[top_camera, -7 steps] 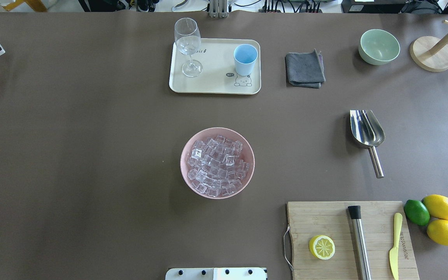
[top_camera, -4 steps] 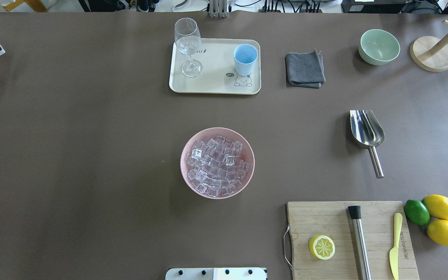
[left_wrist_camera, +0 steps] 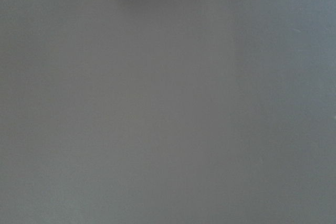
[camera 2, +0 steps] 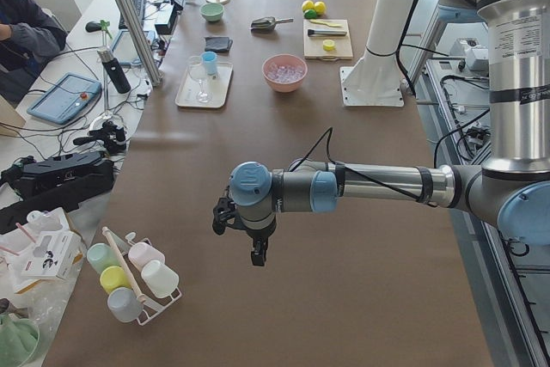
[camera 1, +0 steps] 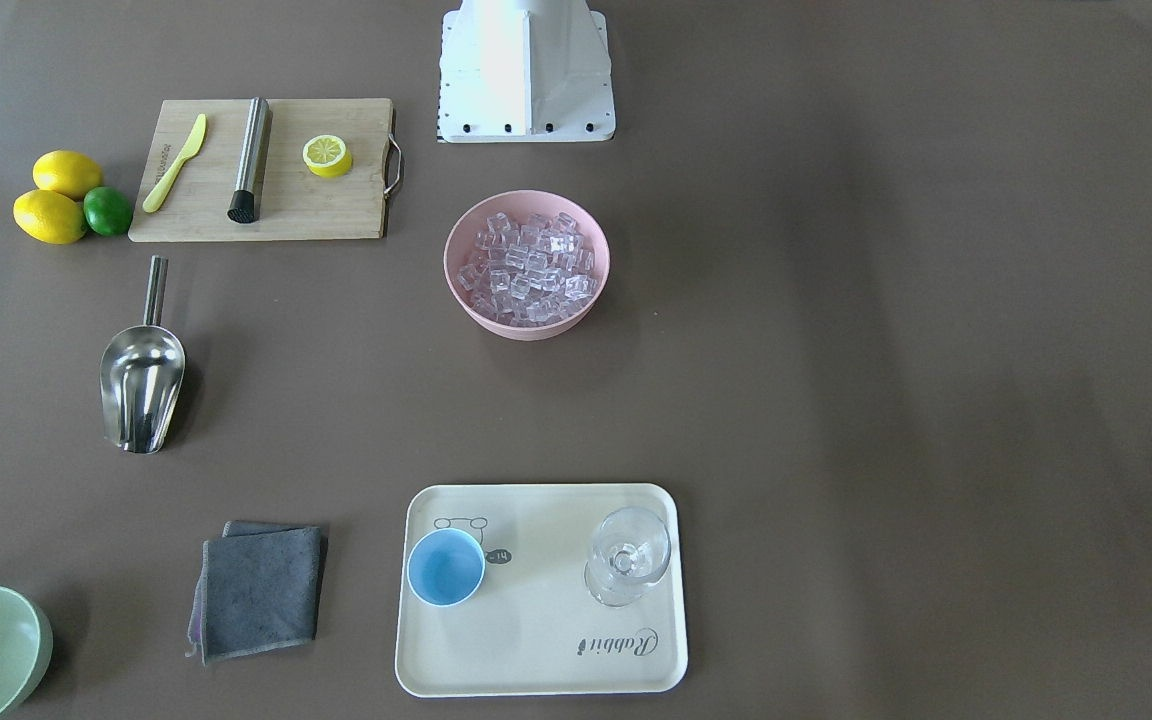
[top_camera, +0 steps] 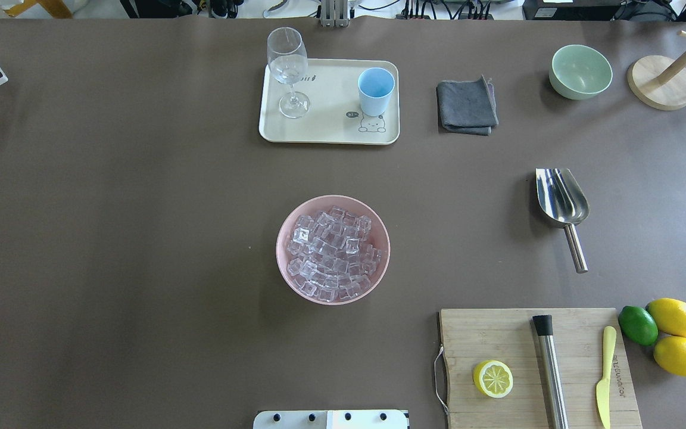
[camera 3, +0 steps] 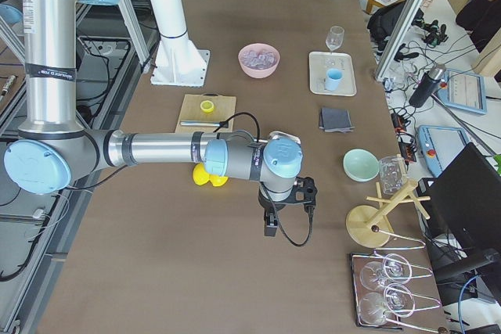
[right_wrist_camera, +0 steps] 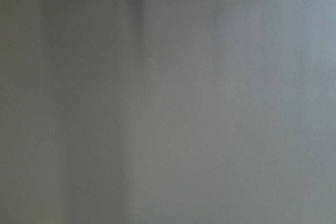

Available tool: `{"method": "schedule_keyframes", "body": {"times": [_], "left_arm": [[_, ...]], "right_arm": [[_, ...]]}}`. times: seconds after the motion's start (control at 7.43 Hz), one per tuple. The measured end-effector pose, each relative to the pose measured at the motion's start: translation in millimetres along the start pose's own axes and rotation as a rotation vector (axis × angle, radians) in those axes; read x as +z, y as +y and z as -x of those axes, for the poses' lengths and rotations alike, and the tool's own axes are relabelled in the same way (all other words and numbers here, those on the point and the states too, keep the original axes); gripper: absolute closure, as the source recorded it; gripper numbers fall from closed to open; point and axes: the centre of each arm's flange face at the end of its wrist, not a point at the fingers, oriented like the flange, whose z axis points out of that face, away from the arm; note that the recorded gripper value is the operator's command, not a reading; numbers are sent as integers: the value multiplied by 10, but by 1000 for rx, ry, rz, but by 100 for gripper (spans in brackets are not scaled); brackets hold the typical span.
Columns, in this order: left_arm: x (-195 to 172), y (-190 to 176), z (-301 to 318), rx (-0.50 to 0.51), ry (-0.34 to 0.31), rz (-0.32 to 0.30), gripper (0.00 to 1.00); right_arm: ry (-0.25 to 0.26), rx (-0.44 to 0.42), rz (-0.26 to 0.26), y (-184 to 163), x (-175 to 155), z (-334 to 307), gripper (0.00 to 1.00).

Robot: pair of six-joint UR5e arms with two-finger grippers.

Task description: Put ice in cup with scoop

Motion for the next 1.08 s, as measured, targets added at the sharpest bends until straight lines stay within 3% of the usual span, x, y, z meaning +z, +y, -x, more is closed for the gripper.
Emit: {"method": "schedule_keyframes", "body": {"times": [0.54, 0.81, 1.08], "left_arm": [[104, -174, -369, 81, 49, 16, 2], [197, -607, -1096, 225, 71, 37, 2], [303, -799, -1951, 390, 96, 55, 2]], "right_arm": [[-6, -24, -27, -1, -122, 233, 0], [-56, 74, -16, -110, -107, 813, 0], [-74, 143, -11, -221, -13, 1556, 0]]}}
